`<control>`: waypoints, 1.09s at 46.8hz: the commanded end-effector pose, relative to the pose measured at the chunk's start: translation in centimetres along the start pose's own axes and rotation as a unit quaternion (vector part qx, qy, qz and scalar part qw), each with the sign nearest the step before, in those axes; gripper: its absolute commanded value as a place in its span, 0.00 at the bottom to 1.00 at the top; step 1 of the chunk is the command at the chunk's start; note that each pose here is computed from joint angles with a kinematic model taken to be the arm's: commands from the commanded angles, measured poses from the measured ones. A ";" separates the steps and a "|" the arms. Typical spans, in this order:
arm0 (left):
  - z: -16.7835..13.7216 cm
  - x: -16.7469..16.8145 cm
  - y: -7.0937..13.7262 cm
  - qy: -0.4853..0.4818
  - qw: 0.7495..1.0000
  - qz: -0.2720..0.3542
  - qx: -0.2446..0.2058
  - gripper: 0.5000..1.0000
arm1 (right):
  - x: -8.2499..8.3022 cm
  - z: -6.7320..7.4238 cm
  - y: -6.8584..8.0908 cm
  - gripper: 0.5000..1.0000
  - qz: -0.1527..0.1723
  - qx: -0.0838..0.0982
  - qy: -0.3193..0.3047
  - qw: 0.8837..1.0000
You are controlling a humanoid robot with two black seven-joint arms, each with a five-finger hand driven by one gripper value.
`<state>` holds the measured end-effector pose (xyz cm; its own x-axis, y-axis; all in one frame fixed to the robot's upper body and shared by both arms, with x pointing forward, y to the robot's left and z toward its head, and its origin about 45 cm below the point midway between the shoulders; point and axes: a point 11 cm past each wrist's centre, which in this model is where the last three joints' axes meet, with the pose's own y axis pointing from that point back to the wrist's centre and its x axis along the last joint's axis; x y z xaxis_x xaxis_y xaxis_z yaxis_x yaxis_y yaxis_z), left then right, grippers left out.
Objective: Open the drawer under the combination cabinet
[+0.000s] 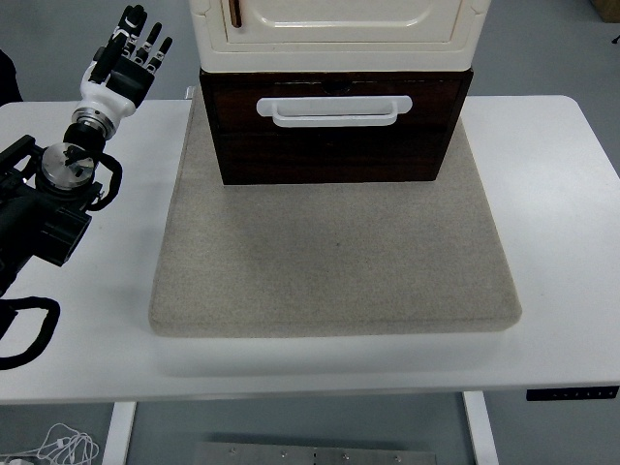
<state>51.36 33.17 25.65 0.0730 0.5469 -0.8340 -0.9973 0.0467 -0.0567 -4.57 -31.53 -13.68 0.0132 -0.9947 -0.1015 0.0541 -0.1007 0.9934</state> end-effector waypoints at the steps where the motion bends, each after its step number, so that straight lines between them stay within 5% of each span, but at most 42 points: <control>1: -0.1 0.1 0.0 0.000 1.000 0.001 0.001 1.00 | 0.0 0.0 0.0 0.85 0.000 0.000 0.000 1.000; 22: 1.8 -0.5 -0.3 -0.002 1.000 -0.004 -0.015 1.00 | 0.0 0.0 0.0 0.85 0.000 0.000 0.000 1.000; 51: 14.1 -8.2 -2.3 -0.117 0.988 -0.047 -0.088 1.00 | 0.0 0.0 0.0 0.85 0.000 0.000 0.000 1.000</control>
<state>53.08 39.61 38.30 0.1452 0.6953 -0.7039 -0.9742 -0.0238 -0.2245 -4.58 -31.53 -13.68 0.0132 -0.9947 -0.1015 0.0546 -0.1006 0.9934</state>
